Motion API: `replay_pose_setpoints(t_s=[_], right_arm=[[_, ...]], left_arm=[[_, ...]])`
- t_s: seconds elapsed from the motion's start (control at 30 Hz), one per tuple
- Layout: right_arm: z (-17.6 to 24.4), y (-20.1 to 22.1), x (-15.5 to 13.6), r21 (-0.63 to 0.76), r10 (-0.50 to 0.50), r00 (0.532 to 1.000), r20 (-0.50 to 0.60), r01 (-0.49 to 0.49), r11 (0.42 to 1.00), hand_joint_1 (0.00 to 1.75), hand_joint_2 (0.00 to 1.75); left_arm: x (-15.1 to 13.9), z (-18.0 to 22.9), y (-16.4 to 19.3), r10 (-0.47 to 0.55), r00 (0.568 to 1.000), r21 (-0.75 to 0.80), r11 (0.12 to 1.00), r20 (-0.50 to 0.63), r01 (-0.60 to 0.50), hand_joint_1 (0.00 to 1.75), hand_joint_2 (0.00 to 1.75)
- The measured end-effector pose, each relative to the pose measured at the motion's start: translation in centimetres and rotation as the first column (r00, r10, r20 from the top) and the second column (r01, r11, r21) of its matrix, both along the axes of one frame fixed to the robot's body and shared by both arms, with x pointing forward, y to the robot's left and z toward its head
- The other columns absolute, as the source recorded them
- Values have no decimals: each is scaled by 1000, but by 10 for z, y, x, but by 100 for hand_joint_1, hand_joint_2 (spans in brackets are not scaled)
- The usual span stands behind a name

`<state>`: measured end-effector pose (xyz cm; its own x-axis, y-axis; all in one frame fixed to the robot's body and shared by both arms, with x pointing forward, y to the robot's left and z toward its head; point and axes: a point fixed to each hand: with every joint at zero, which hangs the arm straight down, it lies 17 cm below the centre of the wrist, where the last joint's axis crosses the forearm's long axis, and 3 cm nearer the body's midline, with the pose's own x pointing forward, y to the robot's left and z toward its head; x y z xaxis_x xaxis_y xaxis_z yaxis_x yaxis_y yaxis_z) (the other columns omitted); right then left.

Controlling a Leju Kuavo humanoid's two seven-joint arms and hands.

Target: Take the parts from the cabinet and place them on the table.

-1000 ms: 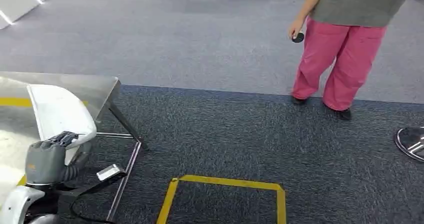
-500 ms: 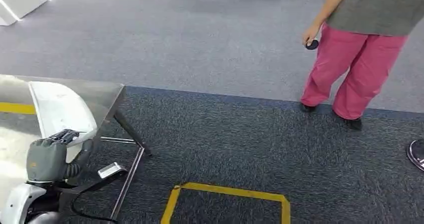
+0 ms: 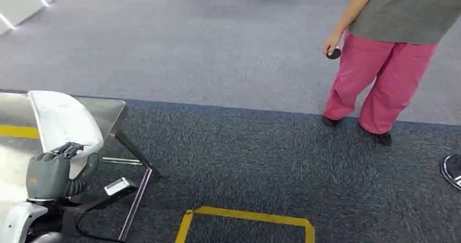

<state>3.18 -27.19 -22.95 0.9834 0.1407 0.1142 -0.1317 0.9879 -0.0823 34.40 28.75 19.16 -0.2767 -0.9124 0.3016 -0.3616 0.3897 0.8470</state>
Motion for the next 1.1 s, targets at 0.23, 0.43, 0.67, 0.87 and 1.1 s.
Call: replay_pose_setpoints(t_s=[0.23, 0.43, 0.67, 0.87, 1.1], right_arm=[[0, -1, 0, -3, -3, 1000, -2, 3, 1000, 0, 0], [0, 0, -1, -1, -1, 1000, -2, 1, 1000, 0, 0], [1, 1, -1, 2, -1, 1000, -1, 1, 1000, 0, 0], [1, 1, -1, 2, 0, 1000, -1, 0, 1000, 0, 0], [1, 1, -1, 2, 0, 1000, -1, 0, 1000, 0, 0]], left_arm=[[2, -1, 4, 14, 1000, -32, 999, -15, -15, 164, 175], [3, -1, 5, 17, 1000, -33, 999, -17, -17, 164, 175], [3, -3, 4, 13, 999, -27, 1000, -29, -14, 164, 175], [4, -3, 3, 11, 999, -27, 1000, -30, -12, 164, 175], [4, -3, 3, 11, 999, -31, 999, -33, -12, 164, 175]])
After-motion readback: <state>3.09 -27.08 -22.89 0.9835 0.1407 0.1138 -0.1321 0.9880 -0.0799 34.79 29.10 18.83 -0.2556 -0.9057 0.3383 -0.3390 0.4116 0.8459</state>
